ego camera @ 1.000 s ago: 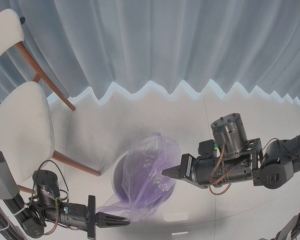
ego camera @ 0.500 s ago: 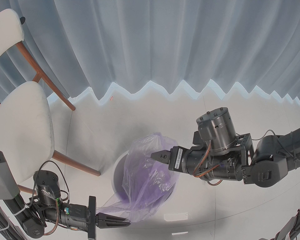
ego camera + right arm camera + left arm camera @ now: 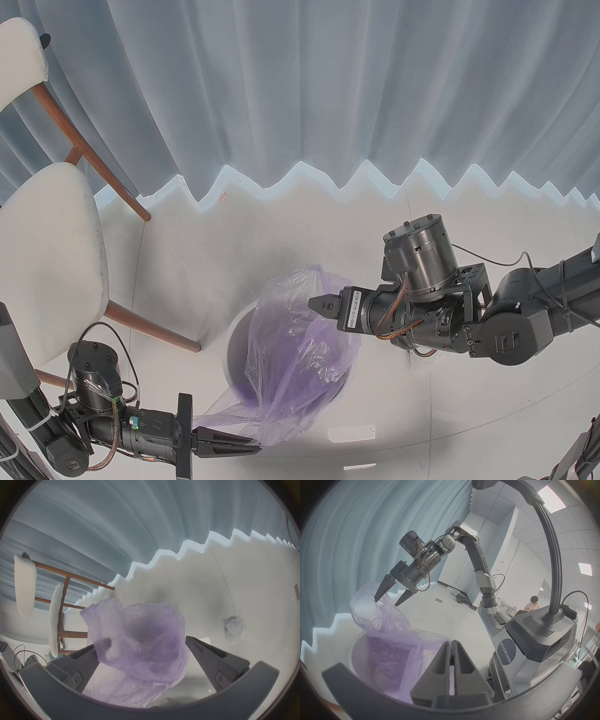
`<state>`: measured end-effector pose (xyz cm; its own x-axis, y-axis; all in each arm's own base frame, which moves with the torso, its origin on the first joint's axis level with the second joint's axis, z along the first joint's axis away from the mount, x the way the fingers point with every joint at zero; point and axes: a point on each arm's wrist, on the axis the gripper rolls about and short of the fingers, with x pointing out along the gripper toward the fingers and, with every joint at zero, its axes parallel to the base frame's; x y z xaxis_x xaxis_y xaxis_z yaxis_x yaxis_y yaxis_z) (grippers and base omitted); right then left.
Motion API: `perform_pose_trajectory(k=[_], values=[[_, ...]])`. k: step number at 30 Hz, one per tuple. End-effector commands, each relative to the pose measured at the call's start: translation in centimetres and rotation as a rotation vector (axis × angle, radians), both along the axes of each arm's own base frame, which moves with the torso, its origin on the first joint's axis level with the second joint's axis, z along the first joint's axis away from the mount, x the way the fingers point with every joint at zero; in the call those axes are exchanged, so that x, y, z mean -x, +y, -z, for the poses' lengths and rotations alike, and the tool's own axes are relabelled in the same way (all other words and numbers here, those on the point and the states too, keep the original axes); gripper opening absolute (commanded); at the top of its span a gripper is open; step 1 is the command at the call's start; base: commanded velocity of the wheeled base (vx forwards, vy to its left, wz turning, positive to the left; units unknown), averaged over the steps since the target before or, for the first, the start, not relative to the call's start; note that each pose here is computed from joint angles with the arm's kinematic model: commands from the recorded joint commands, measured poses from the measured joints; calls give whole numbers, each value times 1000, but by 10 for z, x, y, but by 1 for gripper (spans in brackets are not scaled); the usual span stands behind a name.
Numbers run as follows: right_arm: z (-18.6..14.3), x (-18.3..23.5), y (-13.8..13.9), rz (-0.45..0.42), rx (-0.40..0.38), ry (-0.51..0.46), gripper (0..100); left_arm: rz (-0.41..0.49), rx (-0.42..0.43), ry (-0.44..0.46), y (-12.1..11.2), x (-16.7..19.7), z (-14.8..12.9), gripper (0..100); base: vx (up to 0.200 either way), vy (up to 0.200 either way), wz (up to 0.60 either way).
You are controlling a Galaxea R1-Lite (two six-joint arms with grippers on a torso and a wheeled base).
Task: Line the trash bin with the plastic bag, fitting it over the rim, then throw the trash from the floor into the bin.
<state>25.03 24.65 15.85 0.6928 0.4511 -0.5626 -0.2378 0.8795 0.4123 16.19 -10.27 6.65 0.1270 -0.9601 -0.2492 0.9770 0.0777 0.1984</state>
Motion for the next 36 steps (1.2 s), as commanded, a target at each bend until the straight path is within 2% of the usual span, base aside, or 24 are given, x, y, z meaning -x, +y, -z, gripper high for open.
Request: perform_pose_trajectory(k=[1, 8, 9, 13, 20, 25, 27, 31, 33, 34, 35, 36], values=[[5, -5, 0, 6, 7, 0, 100, 1, -9, 17, 2, 4, 3, 0, 0, 0, 0], [9, -6, 2, 6, 6, 1, 100, -2, -13, 21, 3, 4, 3, 0, 0, 0, 0], [8, -6, 2, 7, 4, 0, 0, -5, -13, 21, 3, 3, 3, 0, 0, 0, 0], [3, -2, -1, 6, -8, -5, 0, -7, -14, 22, 3, 3, 3, 0, 0, 0, 0], [6, 12, -15, 4, 16, 20, 0, -10, -15, 23, 3, 3, 4, 0, 0, 0, 0], [9, 9, -21, 32, -11, 43, 0, -20, -22, 28, 3, 2, 6, 0, 0, 0, 0], [8, -5, -23, 41, -101, 6, 0, -30, -23, 32, 4, 0, 7, 0, 0, 0, 0], [-4, -11, -24, -21, -274, -71, 0, -110, -4, 7, 13, -11, 3, 0, 0, 0, 0], [-10, -11, -23, -41, -339, -84, 0, -144, 4, 1, 18, -16, 1, 0, 0, 0, 0], [-10, -11, -23, -41, -339, -84, 0, -144, 4, 1, 18, -16, 1, 0, 0, 0, 0], [-15, -10, -23, -43, -394, -91, 0, -172, 12, 12, 22, -19, 0, 0, 0, 0, 0], [-17, -9, -25, -40, -417, -96, 0, -183, 19, 22, 23, -19, 0, 0, 0, 0, 0]])
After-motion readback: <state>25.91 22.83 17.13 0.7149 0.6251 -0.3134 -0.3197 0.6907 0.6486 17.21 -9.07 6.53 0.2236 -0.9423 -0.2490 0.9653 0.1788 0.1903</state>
